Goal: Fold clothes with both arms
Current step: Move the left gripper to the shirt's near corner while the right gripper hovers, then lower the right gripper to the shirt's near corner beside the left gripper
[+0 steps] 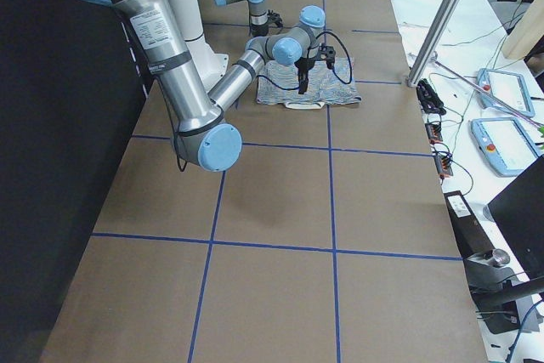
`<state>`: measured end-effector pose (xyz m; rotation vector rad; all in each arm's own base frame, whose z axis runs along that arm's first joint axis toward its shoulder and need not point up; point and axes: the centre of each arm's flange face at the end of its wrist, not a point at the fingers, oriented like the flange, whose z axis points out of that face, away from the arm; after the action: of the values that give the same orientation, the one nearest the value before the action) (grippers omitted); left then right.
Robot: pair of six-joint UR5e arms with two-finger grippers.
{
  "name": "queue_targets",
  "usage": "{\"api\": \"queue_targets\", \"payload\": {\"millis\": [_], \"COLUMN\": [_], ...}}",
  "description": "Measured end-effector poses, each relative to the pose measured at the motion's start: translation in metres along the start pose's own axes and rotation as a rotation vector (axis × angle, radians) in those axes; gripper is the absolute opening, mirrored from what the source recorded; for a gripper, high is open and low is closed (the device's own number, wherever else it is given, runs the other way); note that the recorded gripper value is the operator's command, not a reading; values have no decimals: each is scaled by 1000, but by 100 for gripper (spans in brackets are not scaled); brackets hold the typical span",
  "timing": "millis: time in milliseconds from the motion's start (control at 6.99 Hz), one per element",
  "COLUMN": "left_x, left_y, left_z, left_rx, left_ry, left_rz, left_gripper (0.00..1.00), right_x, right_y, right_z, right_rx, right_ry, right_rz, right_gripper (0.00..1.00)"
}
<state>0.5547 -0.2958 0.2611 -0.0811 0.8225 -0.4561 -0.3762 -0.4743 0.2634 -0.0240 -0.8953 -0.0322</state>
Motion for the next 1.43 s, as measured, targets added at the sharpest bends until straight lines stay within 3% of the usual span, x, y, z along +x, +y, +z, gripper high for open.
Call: {"api": "queue_targets", "payload": {"millis": [429, 716, 1002, 1288, 1431], "left_x": [3, 4, 5, 5, 6], "left_y": [-12, -19, -22, -25, -26], "left_z": [-12, -15, -17, -18, -18], "left_rx": [9, 17, 19, 22, 23], "left_ry": [19, 25, 28, 30, 30], "left_rz": [137, 149, 148, 145, 144], "left_gripper": [0, 0, 0, 0, 0], "right_x": [-48, -87, -119, -124, -120], "right_y": [54, 99, 116, 115, 112], "right_z": [28, 56, 84, 112, 120], "right_rx": [1, 28, 79, 131, 145], "right_ry": [7, 21, 37, 63, 78], "right_rz": [279, 436, 608, 619, 537], "right_gripper": [100, 100, 100, 100, 100]}}
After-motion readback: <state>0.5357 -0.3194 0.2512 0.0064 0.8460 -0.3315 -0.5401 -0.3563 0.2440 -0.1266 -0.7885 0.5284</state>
